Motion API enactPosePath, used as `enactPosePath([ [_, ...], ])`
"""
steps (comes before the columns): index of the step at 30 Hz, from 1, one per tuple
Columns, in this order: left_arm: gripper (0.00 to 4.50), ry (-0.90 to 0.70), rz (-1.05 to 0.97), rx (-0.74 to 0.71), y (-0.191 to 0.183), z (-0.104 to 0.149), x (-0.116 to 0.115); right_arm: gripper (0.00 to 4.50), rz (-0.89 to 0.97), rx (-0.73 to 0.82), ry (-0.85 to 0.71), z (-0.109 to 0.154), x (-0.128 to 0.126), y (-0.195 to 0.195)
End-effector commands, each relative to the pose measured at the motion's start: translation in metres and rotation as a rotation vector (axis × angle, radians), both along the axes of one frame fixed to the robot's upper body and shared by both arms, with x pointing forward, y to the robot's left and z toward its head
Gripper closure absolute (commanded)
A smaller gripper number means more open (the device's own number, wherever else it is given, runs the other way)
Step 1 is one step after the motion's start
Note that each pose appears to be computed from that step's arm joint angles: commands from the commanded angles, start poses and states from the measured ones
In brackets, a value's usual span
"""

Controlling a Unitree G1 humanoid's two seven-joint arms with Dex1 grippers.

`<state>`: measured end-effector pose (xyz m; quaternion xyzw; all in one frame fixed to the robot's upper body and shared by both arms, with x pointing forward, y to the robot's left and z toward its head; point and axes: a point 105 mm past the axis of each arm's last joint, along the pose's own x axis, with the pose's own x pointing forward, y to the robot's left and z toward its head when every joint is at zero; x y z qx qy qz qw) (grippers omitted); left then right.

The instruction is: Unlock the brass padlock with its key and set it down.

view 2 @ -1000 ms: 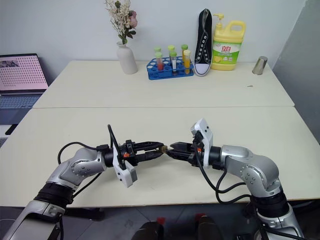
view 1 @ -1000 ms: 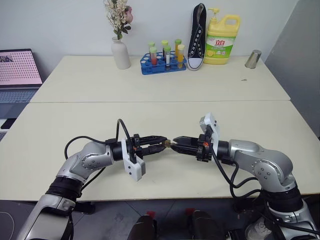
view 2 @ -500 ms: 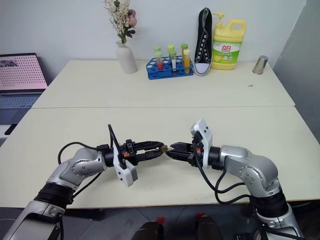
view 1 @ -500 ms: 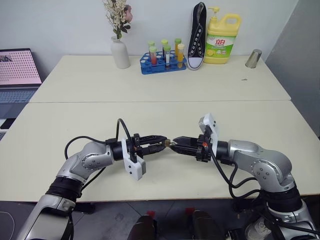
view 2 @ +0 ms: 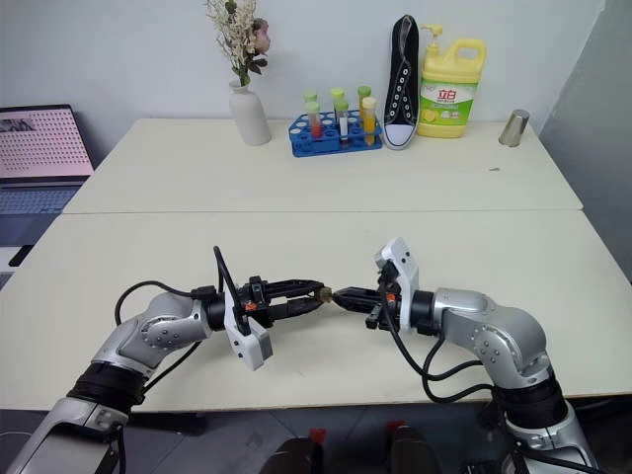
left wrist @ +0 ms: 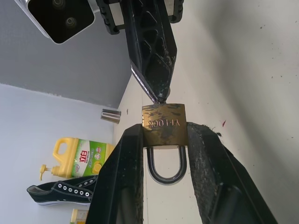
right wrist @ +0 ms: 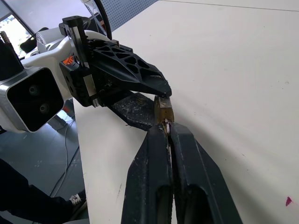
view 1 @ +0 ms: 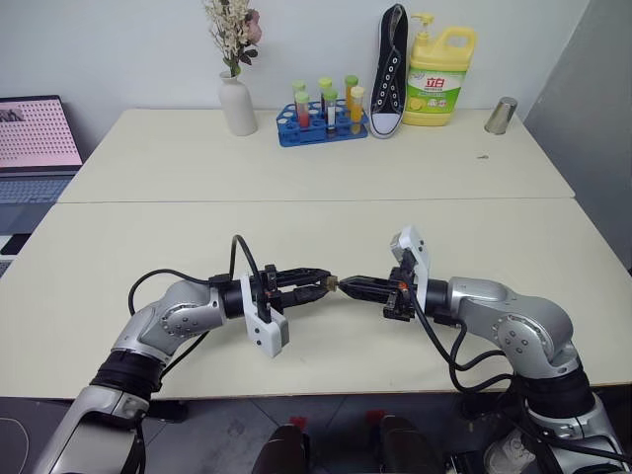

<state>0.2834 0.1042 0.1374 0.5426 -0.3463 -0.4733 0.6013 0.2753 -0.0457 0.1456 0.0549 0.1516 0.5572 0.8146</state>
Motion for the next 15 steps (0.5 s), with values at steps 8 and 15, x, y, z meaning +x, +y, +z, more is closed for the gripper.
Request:
enactPosePath([
  [8, 3.55, -0.041, -0.033, -0.004, -0.0032, 0.0076, -0.0056, 4.50, 0.037, 0.054, 0.059, 0.0184, -0.0016, -0.0002],
  [15, 3.55, -0.064, -0.034, 0.019, -0.0015, 0.0071, -0.0035, 4.50, 0.069, 0.054, 0.273, 0.0168, -0.0062, -0.0024],
])
